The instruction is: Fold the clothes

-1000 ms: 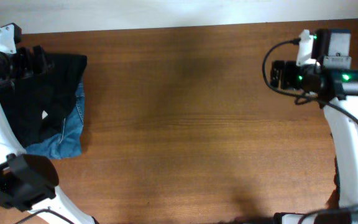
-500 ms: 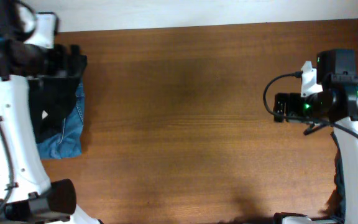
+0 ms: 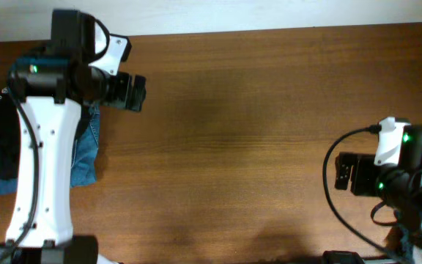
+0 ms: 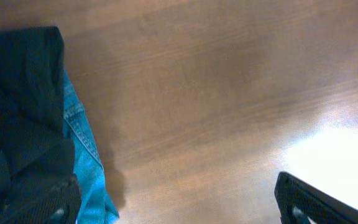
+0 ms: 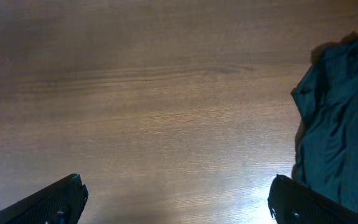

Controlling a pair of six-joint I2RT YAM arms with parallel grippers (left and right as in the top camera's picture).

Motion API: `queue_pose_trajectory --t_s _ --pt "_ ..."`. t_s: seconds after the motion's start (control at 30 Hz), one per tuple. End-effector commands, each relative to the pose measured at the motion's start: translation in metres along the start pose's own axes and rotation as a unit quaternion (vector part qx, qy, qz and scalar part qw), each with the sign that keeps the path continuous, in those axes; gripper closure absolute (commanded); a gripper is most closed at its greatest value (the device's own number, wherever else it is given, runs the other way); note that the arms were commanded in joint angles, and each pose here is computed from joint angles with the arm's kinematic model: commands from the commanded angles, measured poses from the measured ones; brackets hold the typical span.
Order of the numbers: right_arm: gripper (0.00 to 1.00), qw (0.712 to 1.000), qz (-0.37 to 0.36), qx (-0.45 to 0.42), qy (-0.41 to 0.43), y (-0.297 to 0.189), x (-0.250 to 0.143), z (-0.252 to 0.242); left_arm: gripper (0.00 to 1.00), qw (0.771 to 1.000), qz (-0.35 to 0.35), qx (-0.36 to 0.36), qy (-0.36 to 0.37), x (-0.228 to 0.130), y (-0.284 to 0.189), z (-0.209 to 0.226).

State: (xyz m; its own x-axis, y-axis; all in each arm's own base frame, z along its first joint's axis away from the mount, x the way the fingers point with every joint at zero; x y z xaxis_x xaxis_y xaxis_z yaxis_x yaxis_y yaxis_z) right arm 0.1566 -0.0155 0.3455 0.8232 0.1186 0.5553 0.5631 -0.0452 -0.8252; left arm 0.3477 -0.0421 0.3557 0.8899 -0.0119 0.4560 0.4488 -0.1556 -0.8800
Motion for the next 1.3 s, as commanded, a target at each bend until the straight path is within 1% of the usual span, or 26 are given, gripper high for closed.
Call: queue_pose_trajectory --t_s 0.0,0.23,0.3,0.33,0.37,0.43,0.5,0.6,0.77,1.27 --pt "0.01 1.000 -0.006 -0.012 0.005 0.008 -0.018 0.001 0.01 1.000 -0.022 0.004 -0.005 -0.034 -0.014 0.001" --pt "0.01 0.997 -0.078 -0.004 0.012 0.009 -0.034 0.009 0.01 0.994 -0.106 0.013 -0.003 -0.106 -0.017 0.009" --pt "0.01 0.995 -0.098 -0.006 0.011 0.009 -0.036 0.009 0.01 0.990 -0.139 0.022 -0.031 -0.128 -0.020 0.013" --pt "0.01 0.993 -0.118 -0.010 0.010 0.008 -0.036 0.010 0.01 0.982 -0.172 0.037 -0.067 -0.149 -0.022 0.019" --pt "0.01 0.992 -0.124 -0.012 0.010 0.008 -0.037 0.010 0.01 0.978 -0.185 0.044 -0.084 -0.158 -0.022 0.022" --pt "0.01 0.992 -0.126 -0.016 0.010 0.010 -0.037 0.009 0.01 0.973 -0.204 0.053 -0.090 -0.177 -0.021 0.026" --pt "0.01 0.993 -0.114 -0.015 0.011 0.016 -0.038 0.009 0.01 0.971 -0.218 0.050 -0.089 -0.196 -0.017 0.028" --pt "0.01 0.994 -0.104 -0.013 0.011 0.018 -0.039 0.009 0.01 0.970 -0.219 0.050 -0.089 -0.206 -0.014 0.029" --pt "0.01 0.995 -0.100 -0.013 0.011 0.020 -0.038 0.009 0.01 0.975 -0.195 0.054 -0.091 -0.215 -0.010 0.030" --pt "0.01 0.995 -0.098 -0.012 0.011 0.021 -0.037 0.008 0.01 0.975 -0.195 0.054 -0.091 -0.215 -0.010 0.030"
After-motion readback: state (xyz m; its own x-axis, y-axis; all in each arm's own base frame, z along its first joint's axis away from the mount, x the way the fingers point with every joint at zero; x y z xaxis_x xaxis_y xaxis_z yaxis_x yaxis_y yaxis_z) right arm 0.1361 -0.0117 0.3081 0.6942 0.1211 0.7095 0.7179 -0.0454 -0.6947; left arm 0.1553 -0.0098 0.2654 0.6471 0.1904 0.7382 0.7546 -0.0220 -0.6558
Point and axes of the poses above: each gripper's point midway between its finger pads, its own y axis out along the fingers, its own z axis along the line the jaws close on, x = y × z, the point moved 8 cm from there along -y, back along the fingers, and after that the axes turned 13 degrees about -y, right-handed, at the moved point
